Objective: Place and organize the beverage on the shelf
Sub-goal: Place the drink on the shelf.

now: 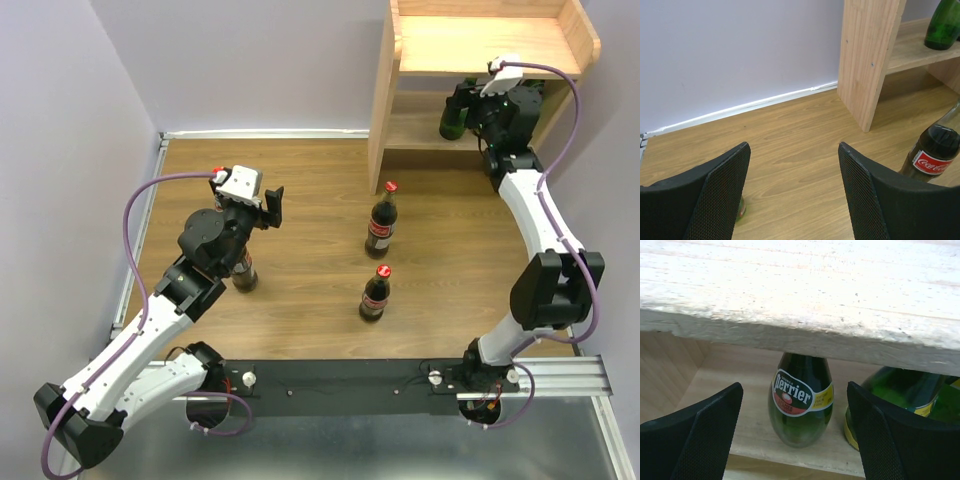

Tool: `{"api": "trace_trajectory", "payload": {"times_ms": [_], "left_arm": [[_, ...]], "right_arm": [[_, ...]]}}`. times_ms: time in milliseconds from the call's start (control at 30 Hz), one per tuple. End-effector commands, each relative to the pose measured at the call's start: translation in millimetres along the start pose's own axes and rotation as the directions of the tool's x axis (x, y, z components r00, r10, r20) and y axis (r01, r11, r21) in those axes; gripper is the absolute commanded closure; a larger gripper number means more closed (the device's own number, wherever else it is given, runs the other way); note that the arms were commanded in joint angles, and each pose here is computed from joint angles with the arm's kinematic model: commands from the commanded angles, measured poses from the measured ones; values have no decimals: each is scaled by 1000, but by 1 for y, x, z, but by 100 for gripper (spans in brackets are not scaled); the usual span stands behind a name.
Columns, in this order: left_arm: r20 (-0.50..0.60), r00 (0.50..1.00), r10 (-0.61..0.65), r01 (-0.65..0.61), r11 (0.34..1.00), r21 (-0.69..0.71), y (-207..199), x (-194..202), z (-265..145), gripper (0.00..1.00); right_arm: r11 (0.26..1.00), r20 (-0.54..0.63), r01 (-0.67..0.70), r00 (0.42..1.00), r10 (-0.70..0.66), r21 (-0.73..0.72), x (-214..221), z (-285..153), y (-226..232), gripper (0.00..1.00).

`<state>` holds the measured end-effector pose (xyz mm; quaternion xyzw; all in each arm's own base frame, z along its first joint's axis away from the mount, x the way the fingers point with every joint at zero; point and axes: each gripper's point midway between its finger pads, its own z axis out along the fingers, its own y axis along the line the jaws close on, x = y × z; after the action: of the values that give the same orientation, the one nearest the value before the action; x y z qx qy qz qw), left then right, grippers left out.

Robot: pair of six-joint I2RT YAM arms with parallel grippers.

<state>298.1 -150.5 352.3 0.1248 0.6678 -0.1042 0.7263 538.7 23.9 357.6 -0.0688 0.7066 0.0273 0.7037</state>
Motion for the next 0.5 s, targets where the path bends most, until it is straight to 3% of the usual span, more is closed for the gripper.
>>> {"api": "trace_trajectory", "payload": {"times_ms": [0, 467], "left_arm": [[26, 1000, -8, 8, 1000, -12, 4, -6, -3, 21], [61, 998, -27, 29, 999, -30, 9, -24, -4, 21]], "right_arm": [[1000, 28, 21, 999, -21, -3, -10, -12, 0, 9], [995, 77, 99, 992, -100, 14, -30, -74, 3, 9]]}}
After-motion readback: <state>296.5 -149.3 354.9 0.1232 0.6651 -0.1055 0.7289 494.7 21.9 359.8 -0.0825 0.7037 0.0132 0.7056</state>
